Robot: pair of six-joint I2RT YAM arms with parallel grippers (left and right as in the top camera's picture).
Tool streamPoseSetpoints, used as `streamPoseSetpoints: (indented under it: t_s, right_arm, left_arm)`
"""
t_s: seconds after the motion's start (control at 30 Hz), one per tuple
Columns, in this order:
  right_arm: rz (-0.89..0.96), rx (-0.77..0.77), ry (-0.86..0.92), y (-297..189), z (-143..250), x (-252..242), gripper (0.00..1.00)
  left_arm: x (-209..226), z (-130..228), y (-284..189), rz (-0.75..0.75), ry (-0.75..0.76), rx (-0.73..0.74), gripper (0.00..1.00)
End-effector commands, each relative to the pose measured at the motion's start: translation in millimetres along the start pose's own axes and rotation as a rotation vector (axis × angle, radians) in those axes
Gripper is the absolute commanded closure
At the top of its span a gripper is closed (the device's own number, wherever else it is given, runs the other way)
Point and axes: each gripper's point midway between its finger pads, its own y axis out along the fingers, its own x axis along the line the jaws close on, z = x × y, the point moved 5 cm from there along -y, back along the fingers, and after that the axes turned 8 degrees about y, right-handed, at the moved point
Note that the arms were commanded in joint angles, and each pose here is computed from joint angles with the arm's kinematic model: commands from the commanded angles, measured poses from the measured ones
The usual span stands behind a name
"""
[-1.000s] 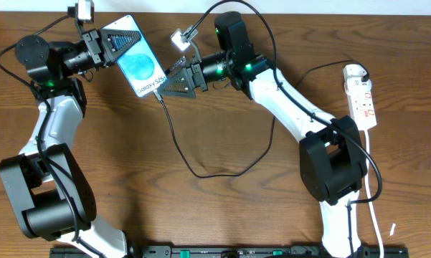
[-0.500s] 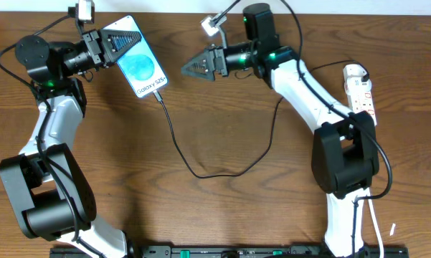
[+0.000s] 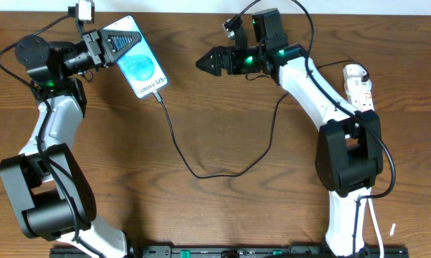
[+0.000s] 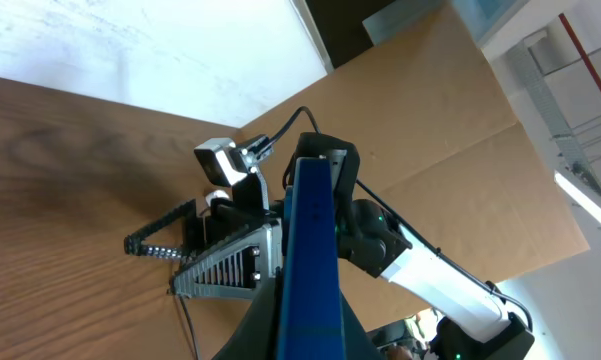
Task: Plug charger to phone and switch on socket
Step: 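Open the right gripper and pull it back from the phone, then lower the phone with the left gripper toward the table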
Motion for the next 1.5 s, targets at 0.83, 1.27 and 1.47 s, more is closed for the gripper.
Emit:
streamPoseSetpoints:
  t_s: [0.83,1.27,1.47]
  right_arm:
    - [0.053,-0.028,-0.023,-1,-6,-8,0.01]
    - [0.054,-0.025,-0.020,-1,-5,-8,0.01]
    - [0.054,-0.026,-0.020,-1,-5,-8,0.01]
  left_arm:
    - [137,47,-2,-0.093,-0.330,-0.067,0.93]
    - [188,67,-13,-0.349,-0.506,-0.182,0.93]
    - [198,88,-16,-0.420,-0.517,-0.128,0.93]
